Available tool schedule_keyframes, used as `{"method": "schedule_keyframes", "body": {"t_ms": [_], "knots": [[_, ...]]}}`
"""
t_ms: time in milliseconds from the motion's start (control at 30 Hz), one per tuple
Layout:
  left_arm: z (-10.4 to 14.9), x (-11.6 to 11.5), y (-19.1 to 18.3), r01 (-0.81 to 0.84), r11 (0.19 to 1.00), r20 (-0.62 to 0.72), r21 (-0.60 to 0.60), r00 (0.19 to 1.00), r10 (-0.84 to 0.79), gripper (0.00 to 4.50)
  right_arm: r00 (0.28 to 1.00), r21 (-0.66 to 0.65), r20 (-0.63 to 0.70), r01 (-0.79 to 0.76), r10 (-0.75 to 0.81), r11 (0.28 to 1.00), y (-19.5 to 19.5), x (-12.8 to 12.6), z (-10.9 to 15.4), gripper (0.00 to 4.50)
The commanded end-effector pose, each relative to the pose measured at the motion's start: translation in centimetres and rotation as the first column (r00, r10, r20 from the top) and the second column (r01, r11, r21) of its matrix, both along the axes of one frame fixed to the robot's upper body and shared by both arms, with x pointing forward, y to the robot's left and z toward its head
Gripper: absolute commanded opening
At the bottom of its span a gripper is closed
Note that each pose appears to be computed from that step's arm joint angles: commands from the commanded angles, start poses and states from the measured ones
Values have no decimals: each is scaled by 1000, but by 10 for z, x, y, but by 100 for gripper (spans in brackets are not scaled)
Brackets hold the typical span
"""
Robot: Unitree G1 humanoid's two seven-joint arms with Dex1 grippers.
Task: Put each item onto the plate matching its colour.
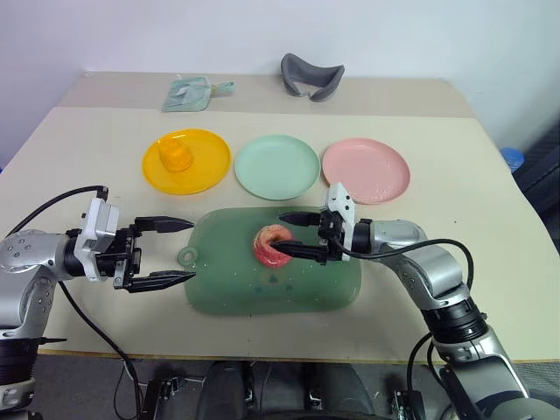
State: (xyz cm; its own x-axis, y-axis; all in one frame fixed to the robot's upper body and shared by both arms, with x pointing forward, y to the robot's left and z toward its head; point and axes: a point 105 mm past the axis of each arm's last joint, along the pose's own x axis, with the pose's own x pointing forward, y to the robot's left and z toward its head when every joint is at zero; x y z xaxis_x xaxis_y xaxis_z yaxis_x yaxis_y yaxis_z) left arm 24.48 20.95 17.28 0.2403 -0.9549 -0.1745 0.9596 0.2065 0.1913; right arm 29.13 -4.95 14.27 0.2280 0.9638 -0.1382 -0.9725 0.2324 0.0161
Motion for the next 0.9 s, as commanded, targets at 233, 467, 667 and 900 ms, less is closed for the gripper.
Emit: {"method": "schedule_keyframes", "body": {"t_ms": [233, 467, 667, 900], "knots": [[5, 1, -7, 23, 1000, 30, 1, 999, -23, 450, 999, 12, 49, -15, 14, 1000, -10, -6, 13, 447], [4, 0, -8, 25, 1000, 21, -2, 999, -25, 450, 994, -3, 113, 4, -4, 1000, -11, 3, 3, 447], [5, 0, -9, 25, 1000, 18, -6, 1000, -25, 450, 993, -22, 114, -30, 32, 999, -10, 4, -5, 447], [4, -1, -10, 22, 1000, 13, -7, 1000, -22, 450, 990, -43, 123, -61, 66, 997, -1, 4, -9, 447]]}}
